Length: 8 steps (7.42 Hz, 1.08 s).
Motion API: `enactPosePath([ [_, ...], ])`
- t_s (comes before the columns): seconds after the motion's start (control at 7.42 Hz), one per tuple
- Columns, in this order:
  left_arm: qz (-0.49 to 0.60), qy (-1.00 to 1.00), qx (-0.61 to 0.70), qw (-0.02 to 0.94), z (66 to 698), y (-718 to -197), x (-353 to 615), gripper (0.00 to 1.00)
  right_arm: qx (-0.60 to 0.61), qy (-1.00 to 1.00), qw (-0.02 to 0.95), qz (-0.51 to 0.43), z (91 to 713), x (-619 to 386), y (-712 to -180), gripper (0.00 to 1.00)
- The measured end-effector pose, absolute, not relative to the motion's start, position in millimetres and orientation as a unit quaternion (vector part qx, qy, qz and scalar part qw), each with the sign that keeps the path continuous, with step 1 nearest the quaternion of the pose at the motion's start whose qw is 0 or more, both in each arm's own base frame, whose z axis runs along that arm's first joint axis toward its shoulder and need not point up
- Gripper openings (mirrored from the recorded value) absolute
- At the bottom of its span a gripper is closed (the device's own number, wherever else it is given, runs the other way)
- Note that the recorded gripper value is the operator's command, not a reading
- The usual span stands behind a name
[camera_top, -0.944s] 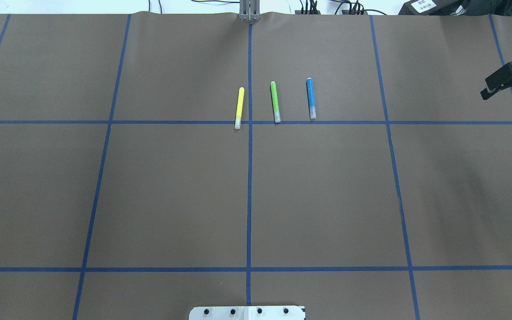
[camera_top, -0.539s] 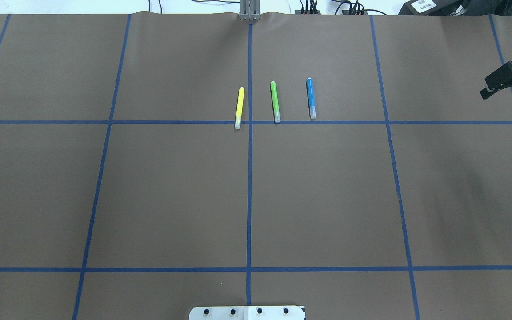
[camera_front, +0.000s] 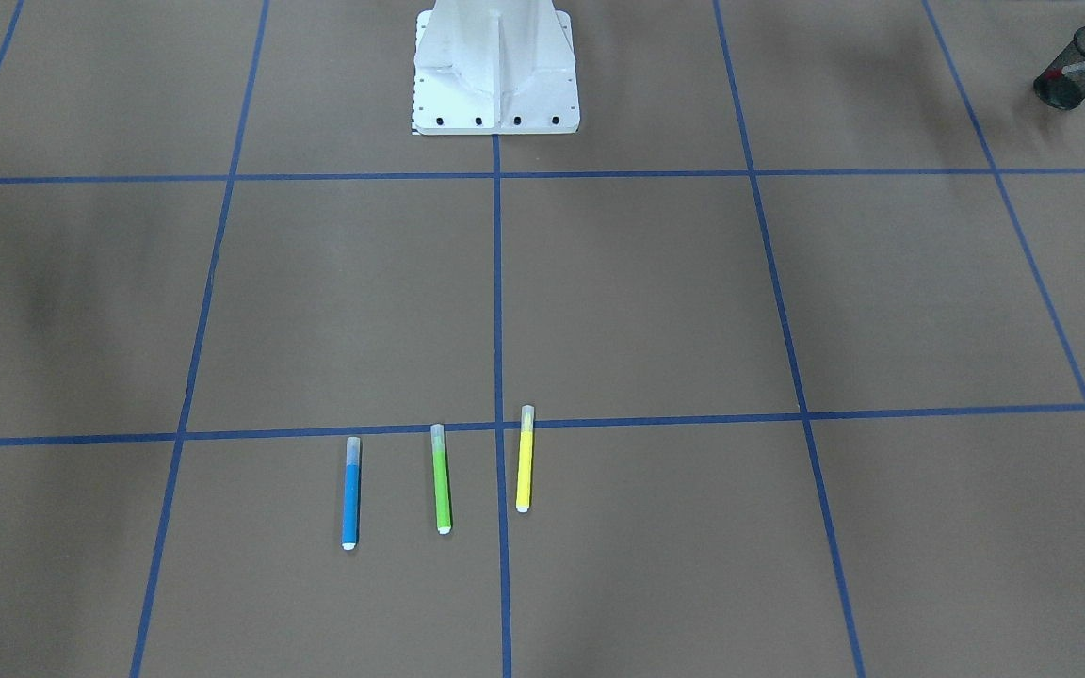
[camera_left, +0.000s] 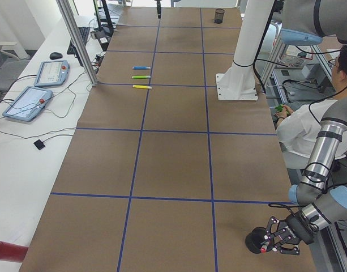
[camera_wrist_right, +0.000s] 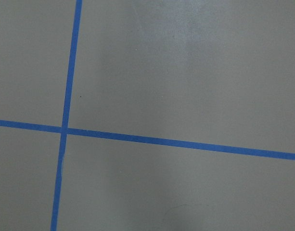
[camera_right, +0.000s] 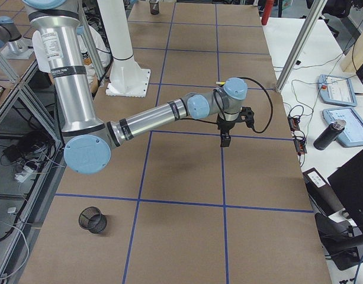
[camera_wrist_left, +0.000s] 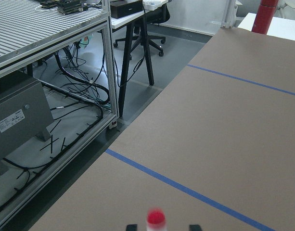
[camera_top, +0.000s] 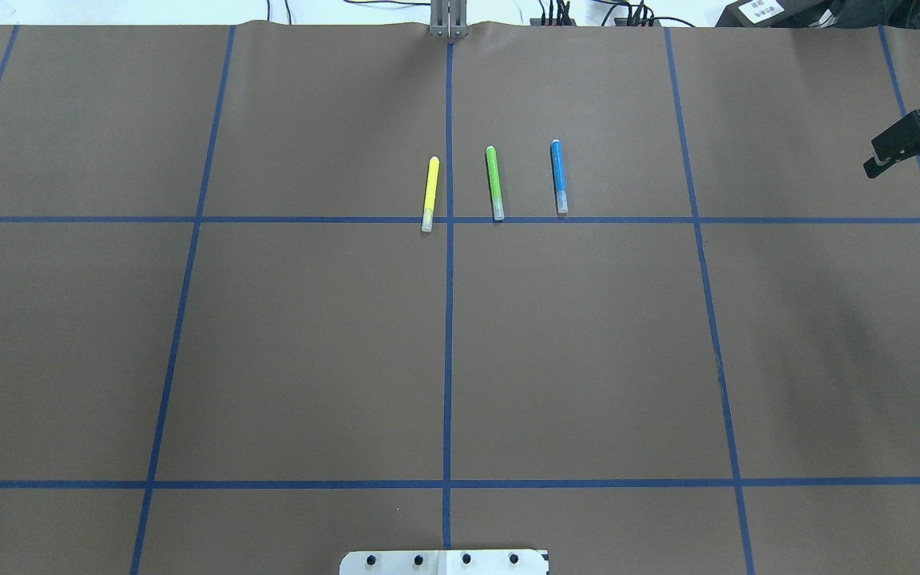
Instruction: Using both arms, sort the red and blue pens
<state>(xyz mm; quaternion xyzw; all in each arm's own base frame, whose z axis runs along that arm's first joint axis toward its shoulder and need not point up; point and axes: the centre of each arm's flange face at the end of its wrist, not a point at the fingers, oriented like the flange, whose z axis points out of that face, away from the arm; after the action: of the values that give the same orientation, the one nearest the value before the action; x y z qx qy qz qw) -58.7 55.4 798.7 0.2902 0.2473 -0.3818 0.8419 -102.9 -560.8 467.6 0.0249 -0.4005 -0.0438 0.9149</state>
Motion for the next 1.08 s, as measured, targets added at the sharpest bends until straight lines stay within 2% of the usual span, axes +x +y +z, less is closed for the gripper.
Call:
enactPosePath([
  [0.27,-0.37,0.28,0.289,0.838,801,33,-67,1.0,0.025,-0.4,0.915,-0.043,468,-103,-561,1.0],
  [0.4,-0.362,0.305,0.284,0.834,805,3,-82,1.0,0.025,-0.4,0.915,-0.043,468,-103,-561,1.0],
  [0.81,-0.333,0.348,0.259,0.837,802,-131,-153,1.0,0.025,-0.4,0.915,-0.043,468,-103,-561,1.0],
  [1.08,-0.278,0.386,0.218,0.852,768,-257,-176,1.0,0.024,-0.4,0.915,-0.044,468,-104,-561,1.0],
])
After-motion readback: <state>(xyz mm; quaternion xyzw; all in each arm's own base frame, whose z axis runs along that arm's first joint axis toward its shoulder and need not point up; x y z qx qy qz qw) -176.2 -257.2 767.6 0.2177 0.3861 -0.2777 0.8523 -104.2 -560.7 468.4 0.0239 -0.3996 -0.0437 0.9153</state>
